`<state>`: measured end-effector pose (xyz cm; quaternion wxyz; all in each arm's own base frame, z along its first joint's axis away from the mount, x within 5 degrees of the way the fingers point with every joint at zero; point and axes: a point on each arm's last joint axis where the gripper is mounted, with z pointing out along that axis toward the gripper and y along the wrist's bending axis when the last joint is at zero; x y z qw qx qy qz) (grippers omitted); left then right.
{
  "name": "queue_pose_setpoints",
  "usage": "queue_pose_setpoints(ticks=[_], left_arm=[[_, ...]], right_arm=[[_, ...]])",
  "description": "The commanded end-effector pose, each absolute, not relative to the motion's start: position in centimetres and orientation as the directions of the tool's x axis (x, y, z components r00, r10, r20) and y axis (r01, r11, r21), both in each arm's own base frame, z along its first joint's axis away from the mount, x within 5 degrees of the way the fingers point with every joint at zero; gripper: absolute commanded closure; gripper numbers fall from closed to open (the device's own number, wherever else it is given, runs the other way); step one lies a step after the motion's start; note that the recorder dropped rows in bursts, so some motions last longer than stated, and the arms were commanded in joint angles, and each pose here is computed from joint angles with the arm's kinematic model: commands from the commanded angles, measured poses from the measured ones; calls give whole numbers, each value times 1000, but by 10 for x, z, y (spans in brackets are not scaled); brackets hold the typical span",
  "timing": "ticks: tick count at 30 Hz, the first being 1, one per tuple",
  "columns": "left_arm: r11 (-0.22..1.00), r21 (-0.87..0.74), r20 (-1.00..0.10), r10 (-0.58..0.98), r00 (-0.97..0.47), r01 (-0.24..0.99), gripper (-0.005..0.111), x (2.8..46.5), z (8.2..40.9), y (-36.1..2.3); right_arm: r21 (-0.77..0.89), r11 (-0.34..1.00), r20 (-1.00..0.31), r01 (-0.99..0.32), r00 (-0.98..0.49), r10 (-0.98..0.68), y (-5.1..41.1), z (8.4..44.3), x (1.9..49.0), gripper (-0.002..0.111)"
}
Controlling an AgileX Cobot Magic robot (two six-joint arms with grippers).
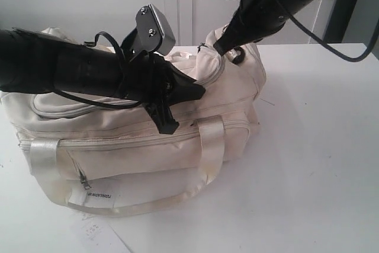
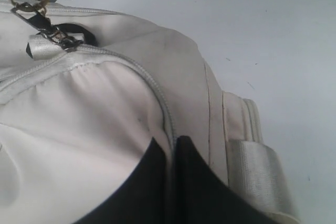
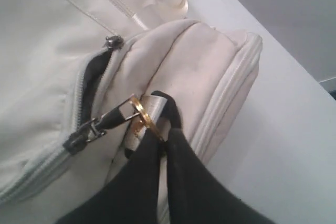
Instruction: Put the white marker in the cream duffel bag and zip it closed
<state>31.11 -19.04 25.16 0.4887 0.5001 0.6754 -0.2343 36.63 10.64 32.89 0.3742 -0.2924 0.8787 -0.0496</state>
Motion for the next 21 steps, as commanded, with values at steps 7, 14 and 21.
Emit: queue_pose_setpoints(ticks=[7, 14, 21], left_arm=[[311, 163, -902, 431, 13, 936, 107, 302, 254, -195], [305, 159, -904, 427, 15, 939, 107, 301, 254, -195], [305, 159, -904, 427, 15, 939, 107, 301, 254, -195]], right_arm=[[-344, 845, -724, -409, -458, -516, 103, 325, 390, 108], [-312, 868, -765, -387, -439, -471, 108, 314, 402, 108], [-318, 869, -792, -379, -398, -463, 109, 310, 410, 108]])
